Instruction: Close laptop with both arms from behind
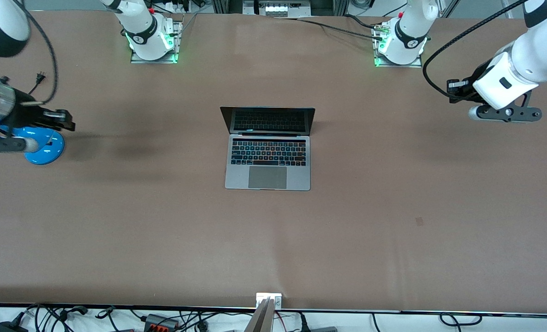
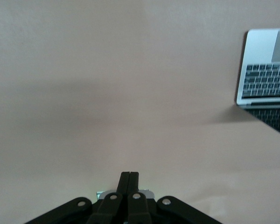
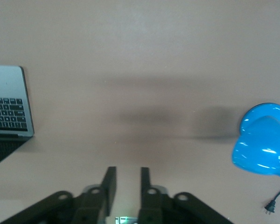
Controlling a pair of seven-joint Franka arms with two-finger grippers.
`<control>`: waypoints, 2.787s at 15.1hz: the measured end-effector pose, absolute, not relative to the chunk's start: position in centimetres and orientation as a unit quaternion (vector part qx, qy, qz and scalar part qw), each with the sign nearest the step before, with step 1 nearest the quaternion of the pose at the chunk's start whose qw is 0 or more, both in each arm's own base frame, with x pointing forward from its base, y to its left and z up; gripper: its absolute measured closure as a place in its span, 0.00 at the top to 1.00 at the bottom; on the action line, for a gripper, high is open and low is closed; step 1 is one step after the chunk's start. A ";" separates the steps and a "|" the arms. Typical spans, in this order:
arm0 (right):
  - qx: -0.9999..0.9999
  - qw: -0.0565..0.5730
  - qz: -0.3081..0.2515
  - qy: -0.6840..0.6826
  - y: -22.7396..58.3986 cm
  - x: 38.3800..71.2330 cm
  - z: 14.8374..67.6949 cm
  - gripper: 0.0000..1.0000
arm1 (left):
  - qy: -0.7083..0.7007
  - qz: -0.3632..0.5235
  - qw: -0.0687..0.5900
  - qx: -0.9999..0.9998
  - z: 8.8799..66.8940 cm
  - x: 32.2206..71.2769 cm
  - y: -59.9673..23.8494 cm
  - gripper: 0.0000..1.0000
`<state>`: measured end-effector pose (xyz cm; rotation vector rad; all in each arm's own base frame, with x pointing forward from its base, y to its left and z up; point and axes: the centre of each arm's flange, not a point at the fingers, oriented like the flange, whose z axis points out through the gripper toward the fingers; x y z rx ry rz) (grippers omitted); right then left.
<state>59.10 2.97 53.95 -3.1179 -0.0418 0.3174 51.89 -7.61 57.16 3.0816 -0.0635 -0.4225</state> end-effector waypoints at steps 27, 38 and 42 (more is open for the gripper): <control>-0.984 0.011 0.174 -0.029 23.8 51.3 49.4 0.01 | -0.083 -0.165 0.095 0.978 40.1 44.7 -28.5 0.01; -0.991 -0.022 0.129 -0.007 38.3 40.2 40.5 0.01 | -0.097 -0.145 0.117 0.978 37.1 41.5 -34.4 0.01; -0.994 -0.014 0.113 -0.004 38.8 39.6 39.4 0.01 | -0.091 -0.151 0.127 0.976 35.3 41.8 -35.0 0.01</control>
